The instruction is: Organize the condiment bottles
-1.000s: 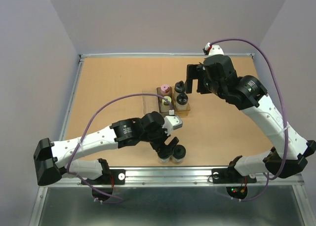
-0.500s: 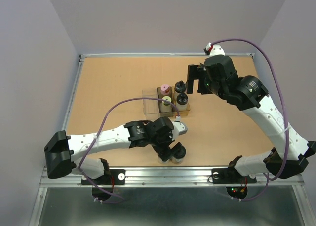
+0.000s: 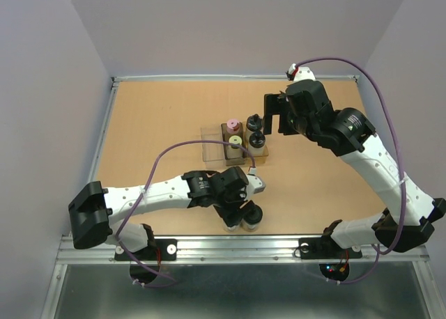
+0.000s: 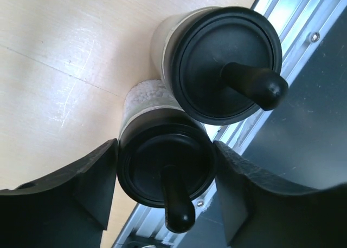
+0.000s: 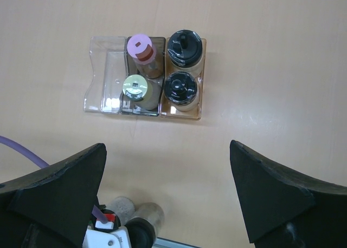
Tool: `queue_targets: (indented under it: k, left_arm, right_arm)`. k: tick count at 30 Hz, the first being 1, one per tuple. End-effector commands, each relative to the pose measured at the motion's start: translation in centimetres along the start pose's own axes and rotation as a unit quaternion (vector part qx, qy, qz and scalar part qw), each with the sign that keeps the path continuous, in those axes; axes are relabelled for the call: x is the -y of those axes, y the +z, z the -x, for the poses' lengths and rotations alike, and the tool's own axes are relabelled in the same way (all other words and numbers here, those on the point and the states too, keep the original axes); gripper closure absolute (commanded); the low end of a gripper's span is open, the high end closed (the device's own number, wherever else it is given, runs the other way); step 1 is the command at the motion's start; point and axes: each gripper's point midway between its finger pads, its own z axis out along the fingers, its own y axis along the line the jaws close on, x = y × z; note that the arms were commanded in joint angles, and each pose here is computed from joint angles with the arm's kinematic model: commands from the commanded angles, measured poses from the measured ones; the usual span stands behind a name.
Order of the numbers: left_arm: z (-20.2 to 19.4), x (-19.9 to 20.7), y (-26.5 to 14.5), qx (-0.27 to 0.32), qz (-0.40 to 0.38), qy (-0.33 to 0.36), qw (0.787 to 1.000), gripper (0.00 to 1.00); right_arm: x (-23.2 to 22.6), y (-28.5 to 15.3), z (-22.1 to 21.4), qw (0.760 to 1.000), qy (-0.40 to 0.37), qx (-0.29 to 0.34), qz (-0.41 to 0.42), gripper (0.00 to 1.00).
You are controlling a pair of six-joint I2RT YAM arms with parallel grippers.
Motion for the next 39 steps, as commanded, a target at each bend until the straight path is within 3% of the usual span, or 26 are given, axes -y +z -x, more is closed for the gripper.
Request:
queue_targets:
  k: [1, 4, 11, 18, 25, 31, 39]
  left_arm:
    - [0.7, 0.2, -1.0, 0.012, 0.007, -0.010, 1.000, 0.55]
    - [1.7, -0.8, -2.1, 0.029, 0.044, -0.019, 0.998, 1.00]
    - [7.2, -5.7, -8.8, 0.125, 0.157, -0.064, 0.978, 1.00]
    - [15.0, -10.9, -18.2, 0.260, 0.209, -0.130, 0.934, 1.00]
    - [16.9, -18.9, -22.6, 0.295, 0.300, -0.174, 0.890, 1.00]
    - [19.2, -23.2, -21.5, 0.320, 0.294, -0.169, 0.885, 1.00]
    - [20.5, -27.1, -16.3, 0.299, 0.282, -0.192, 0.891, 1.00]
  right_arm:
    - [0.7, -0.7, 0.6, 1.000, 0.005, 0.015, -0.007, 0.00]
    - [0.7, -0.8, 0.8, 1.000, 0.007, 0.019, -0.007, 0.00]
    - [0.7, -0.7, 0.7, 1.000, 0.006, 0.016, -0.008, 0.00]
    - [0.7, -0.5, 0.4, 1.000, 0.006, 0.013, -0.009, 0.00]
    - [0.7, -0.6, 0.1, 1.000, 0.009, 0.011, -0.007, 0.00]
    - [0.8, 0.0, -0.7, 1.000, 0.007, 0.002, -0.010, 0.00]
    - [0.8, 0.8, -1.8, 1.000, 0.011, -0.007, -0.015, 0.00]
